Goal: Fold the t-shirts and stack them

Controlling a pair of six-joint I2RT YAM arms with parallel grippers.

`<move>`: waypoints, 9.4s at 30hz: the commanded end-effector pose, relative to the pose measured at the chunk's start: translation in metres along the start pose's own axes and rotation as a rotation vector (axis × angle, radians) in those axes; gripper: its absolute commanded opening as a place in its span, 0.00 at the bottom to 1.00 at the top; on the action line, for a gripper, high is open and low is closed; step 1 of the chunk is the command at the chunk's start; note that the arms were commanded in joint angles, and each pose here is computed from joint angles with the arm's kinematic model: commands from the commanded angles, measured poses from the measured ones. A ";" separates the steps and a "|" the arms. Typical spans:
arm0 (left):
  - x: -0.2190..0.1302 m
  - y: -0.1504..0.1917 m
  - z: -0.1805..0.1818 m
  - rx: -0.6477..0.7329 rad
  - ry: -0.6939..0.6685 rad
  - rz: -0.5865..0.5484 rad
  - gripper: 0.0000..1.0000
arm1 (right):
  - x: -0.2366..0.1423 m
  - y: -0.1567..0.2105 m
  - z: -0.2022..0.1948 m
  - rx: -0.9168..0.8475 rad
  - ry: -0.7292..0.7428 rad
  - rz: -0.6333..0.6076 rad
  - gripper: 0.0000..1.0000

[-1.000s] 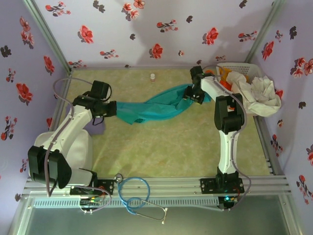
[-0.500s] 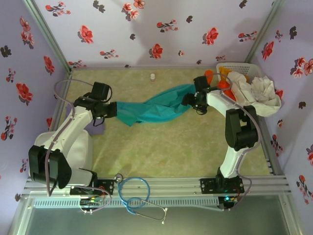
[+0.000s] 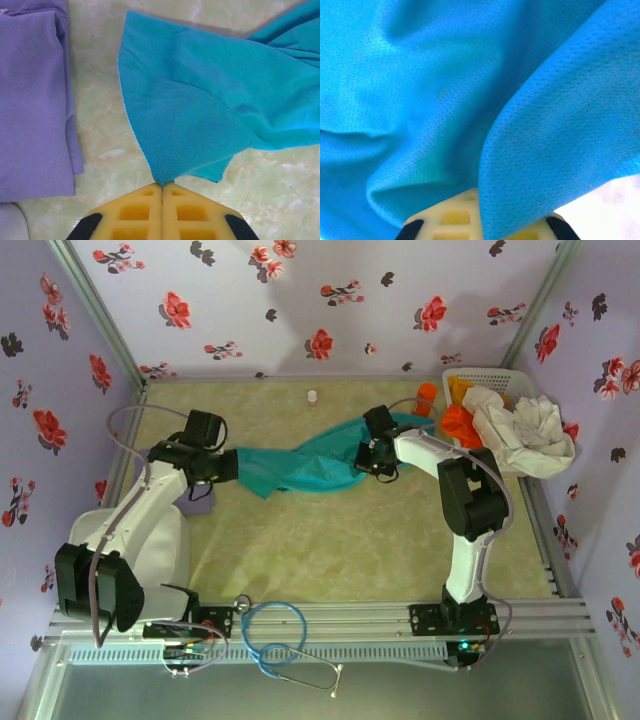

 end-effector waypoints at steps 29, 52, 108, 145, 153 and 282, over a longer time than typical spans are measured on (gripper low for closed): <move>0.002 0.001 0.015 -0.003 0.004 0.025 0.00 | -0.034 -0.071 0.012 -0.131 0.167 0.070 0.72; 0.011 -0.011 0.009 -0.008 0.042 0.024 0.00 | -0.032 0.048 -0.043 -0.078 -0.016 -0.073 0.42; 0.013 -0.004 0.011 -0.011 0.039 0.026 0.00 | -0.056 0.013 -0.083 -0.077 0.320 -0.251 0.09; 0.003 0.008 0.015 -0.020 0.033 0.026 0.00 | -0.067 -0.115 0.004 -0.131 0.086 -0.257 0.91; 0.003 0.003 0.013 -0.029 0.042 0.015 0.00 | -0.090 -0.065 -0.019 -0.105 0.008 -0.241 0.86; -0.025 0.157 -0.018 -0.336 0.150 0.309 0.00 | -0.112 0.106 -0.181 0.256 0.476 -0.095 0.04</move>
Point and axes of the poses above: each hand's point on the last joint's axis, 136 mm out from that joint toward the fingers, its own x axis out along the fingers, its own z axis along the line the jaws close on, y = z × x, the point moved 6 cm from there along -x, back along the fingers, and after that the axes turned 10 degrees about x, right-handed, at the moved point
